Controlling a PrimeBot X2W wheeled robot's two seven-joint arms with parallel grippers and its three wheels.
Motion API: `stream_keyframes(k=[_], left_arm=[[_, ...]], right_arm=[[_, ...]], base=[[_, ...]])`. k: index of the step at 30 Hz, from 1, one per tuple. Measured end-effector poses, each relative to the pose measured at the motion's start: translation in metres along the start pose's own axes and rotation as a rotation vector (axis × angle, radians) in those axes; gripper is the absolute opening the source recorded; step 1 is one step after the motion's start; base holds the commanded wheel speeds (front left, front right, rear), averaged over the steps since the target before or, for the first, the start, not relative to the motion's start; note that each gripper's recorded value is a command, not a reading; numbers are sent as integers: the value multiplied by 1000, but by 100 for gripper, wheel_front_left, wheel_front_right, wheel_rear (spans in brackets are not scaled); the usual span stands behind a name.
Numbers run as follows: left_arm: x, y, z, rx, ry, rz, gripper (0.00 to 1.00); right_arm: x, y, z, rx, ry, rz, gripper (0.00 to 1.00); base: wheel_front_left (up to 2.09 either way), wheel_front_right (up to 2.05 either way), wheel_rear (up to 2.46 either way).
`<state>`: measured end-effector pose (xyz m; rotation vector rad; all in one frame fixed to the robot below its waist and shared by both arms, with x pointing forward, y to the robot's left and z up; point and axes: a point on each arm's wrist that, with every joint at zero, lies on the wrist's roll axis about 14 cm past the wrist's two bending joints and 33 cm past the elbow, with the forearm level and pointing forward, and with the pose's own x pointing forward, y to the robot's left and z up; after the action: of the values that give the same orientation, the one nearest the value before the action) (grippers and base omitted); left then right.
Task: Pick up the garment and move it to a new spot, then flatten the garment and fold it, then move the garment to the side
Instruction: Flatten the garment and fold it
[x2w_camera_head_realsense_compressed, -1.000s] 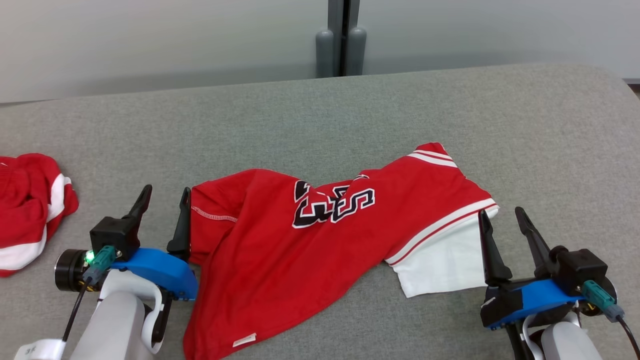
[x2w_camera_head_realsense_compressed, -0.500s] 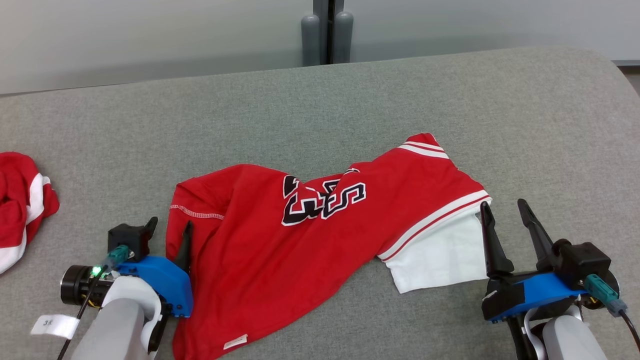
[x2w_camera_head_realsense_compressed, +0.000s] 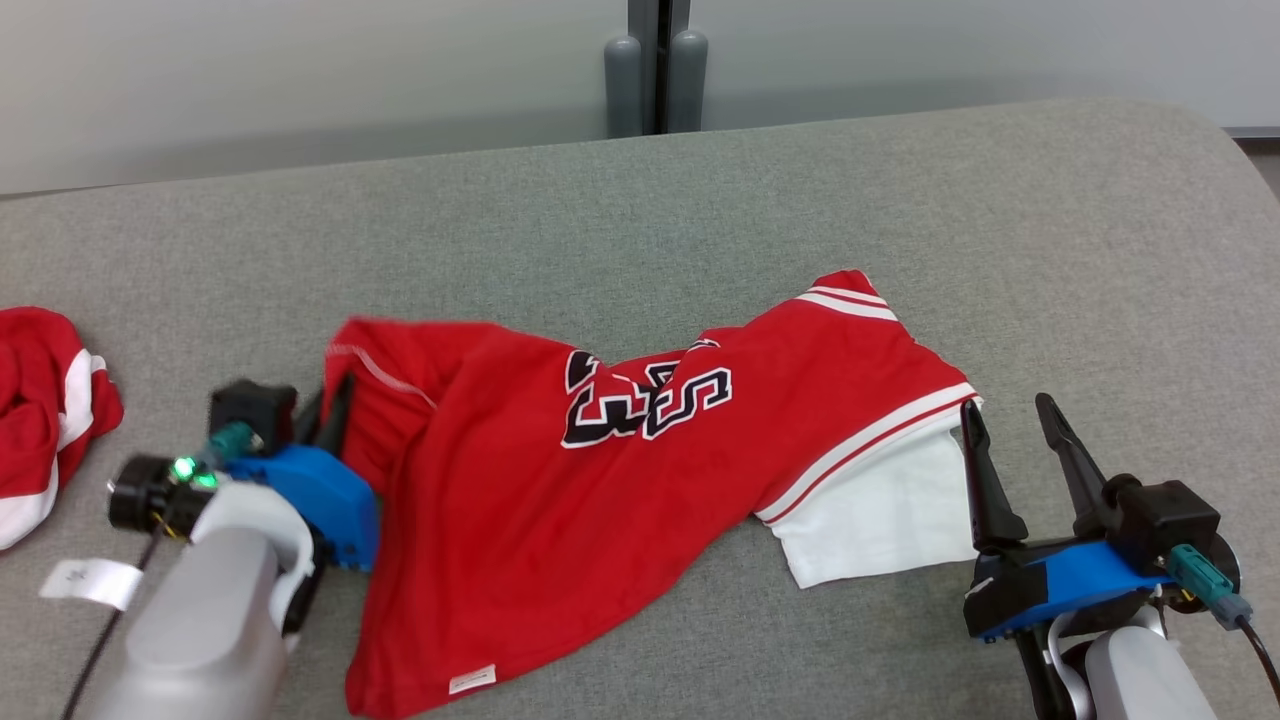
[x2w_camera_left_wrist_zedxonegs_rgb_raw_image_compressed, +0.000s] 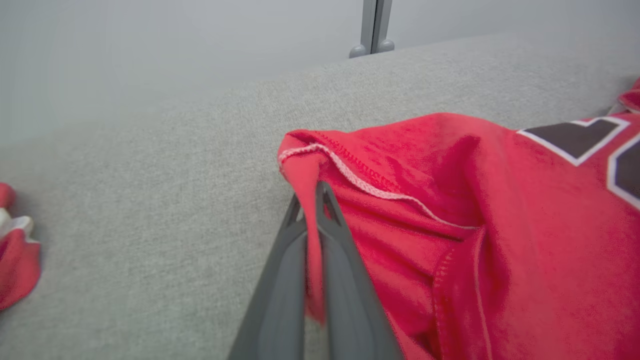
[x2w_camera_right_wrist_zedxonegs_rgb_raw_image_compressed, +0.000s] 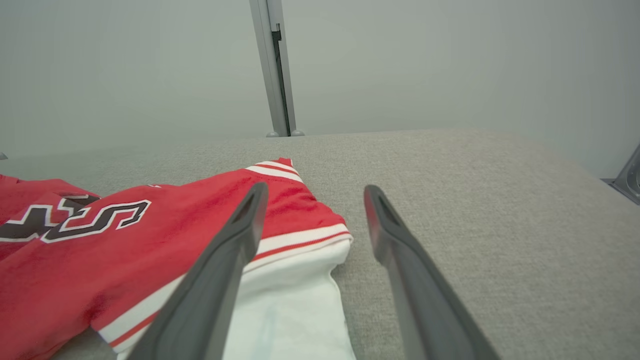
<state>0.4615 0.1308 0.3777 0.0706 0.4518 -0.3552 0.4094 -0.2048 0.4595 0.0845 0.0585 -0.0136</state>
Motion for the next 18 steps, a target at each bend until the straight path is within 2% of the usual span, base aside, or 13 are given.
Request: stream_keyframes(k=[8,10,11,18], left_arm=[[13,21,72,35,-193,50,0],[14,22,75,32,-204,58,40],[15,23,73,31,-198,60,100],[6,26,75,-4,-243,109,100]], right_arm=[[-3,-5,6,-10,-16,-12,100],[-4,-6,7,-11,-18,-16,100],[-5,-7,7,-12,-17,-18,100],[-6,-6,6,-10,-14,-15,100]], base=[[0,0,0],[0,0,0],[0,0,0],[0,0,0]])
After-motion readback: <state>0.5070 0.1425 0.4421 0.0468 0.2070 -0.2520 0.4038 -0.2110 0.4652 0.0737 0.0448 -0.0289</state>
